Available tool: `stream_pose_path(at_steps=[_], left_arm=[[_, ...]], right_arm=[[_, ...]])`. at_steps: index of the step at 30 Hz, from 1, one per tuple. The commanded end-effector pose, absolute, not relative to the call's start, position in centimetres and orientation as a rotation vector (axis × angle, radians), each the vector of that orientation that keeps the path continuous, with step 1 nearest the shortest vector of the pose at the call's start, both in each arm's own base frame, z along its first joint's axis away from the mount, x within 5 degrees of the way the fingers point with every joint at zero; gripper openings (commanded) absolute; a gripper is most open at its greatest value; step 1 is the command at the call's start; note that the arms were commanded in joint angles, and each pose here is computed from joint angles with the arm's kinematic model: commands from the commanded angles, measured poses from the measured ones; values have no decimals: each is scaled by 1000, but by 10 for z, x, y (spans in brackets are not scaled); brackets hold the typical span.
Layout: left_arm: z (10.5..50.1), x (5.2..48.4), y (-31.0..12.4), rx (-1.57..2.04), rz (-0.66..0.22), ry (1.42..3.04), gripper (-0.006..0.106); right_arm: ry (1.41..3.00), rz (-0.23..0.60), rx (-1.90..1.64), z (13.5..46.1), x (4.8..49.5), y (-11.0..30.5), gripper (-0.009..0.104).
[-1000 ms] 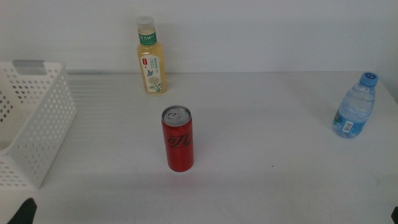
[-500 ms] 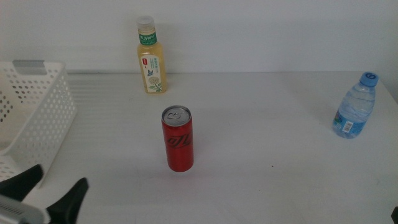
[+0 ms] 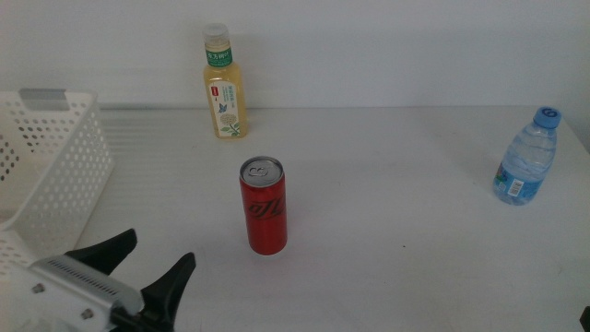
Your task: Use arms to grab the bottles and put them into the dustbin to the left of the table.
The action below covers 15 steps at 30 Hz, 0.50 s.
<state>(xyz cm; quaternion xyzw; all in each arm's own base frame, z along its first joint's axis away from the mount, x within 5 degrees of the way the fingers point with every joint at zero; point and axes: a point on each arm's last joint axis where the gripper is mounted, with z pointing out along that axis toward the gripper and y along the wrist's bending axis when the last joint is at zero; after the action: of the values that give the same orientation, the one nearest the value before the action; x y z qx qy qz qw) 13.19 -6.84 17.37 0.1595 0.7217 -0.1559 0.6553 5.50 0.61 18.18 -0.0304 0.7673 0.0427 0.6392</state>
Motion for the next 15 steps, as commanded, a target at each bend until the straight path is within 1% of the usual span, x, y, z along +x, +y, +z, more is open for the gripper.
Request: stream_pose_path(at_steps=[1, 8, 15], left_arm=[[180, 134, -71, 323, -398, 1508, 80], [165, 137, -77, 347, -450, 1584, 80], [166, 137, -78, 350, -451, 1580, 80]], right_arm=[[1644, 84, -71, 192, 54, 5, 79], [1644, 84, -71, 192, 54, 5, 79], [1644, 84, -71, 192, 54, 5, 79]])
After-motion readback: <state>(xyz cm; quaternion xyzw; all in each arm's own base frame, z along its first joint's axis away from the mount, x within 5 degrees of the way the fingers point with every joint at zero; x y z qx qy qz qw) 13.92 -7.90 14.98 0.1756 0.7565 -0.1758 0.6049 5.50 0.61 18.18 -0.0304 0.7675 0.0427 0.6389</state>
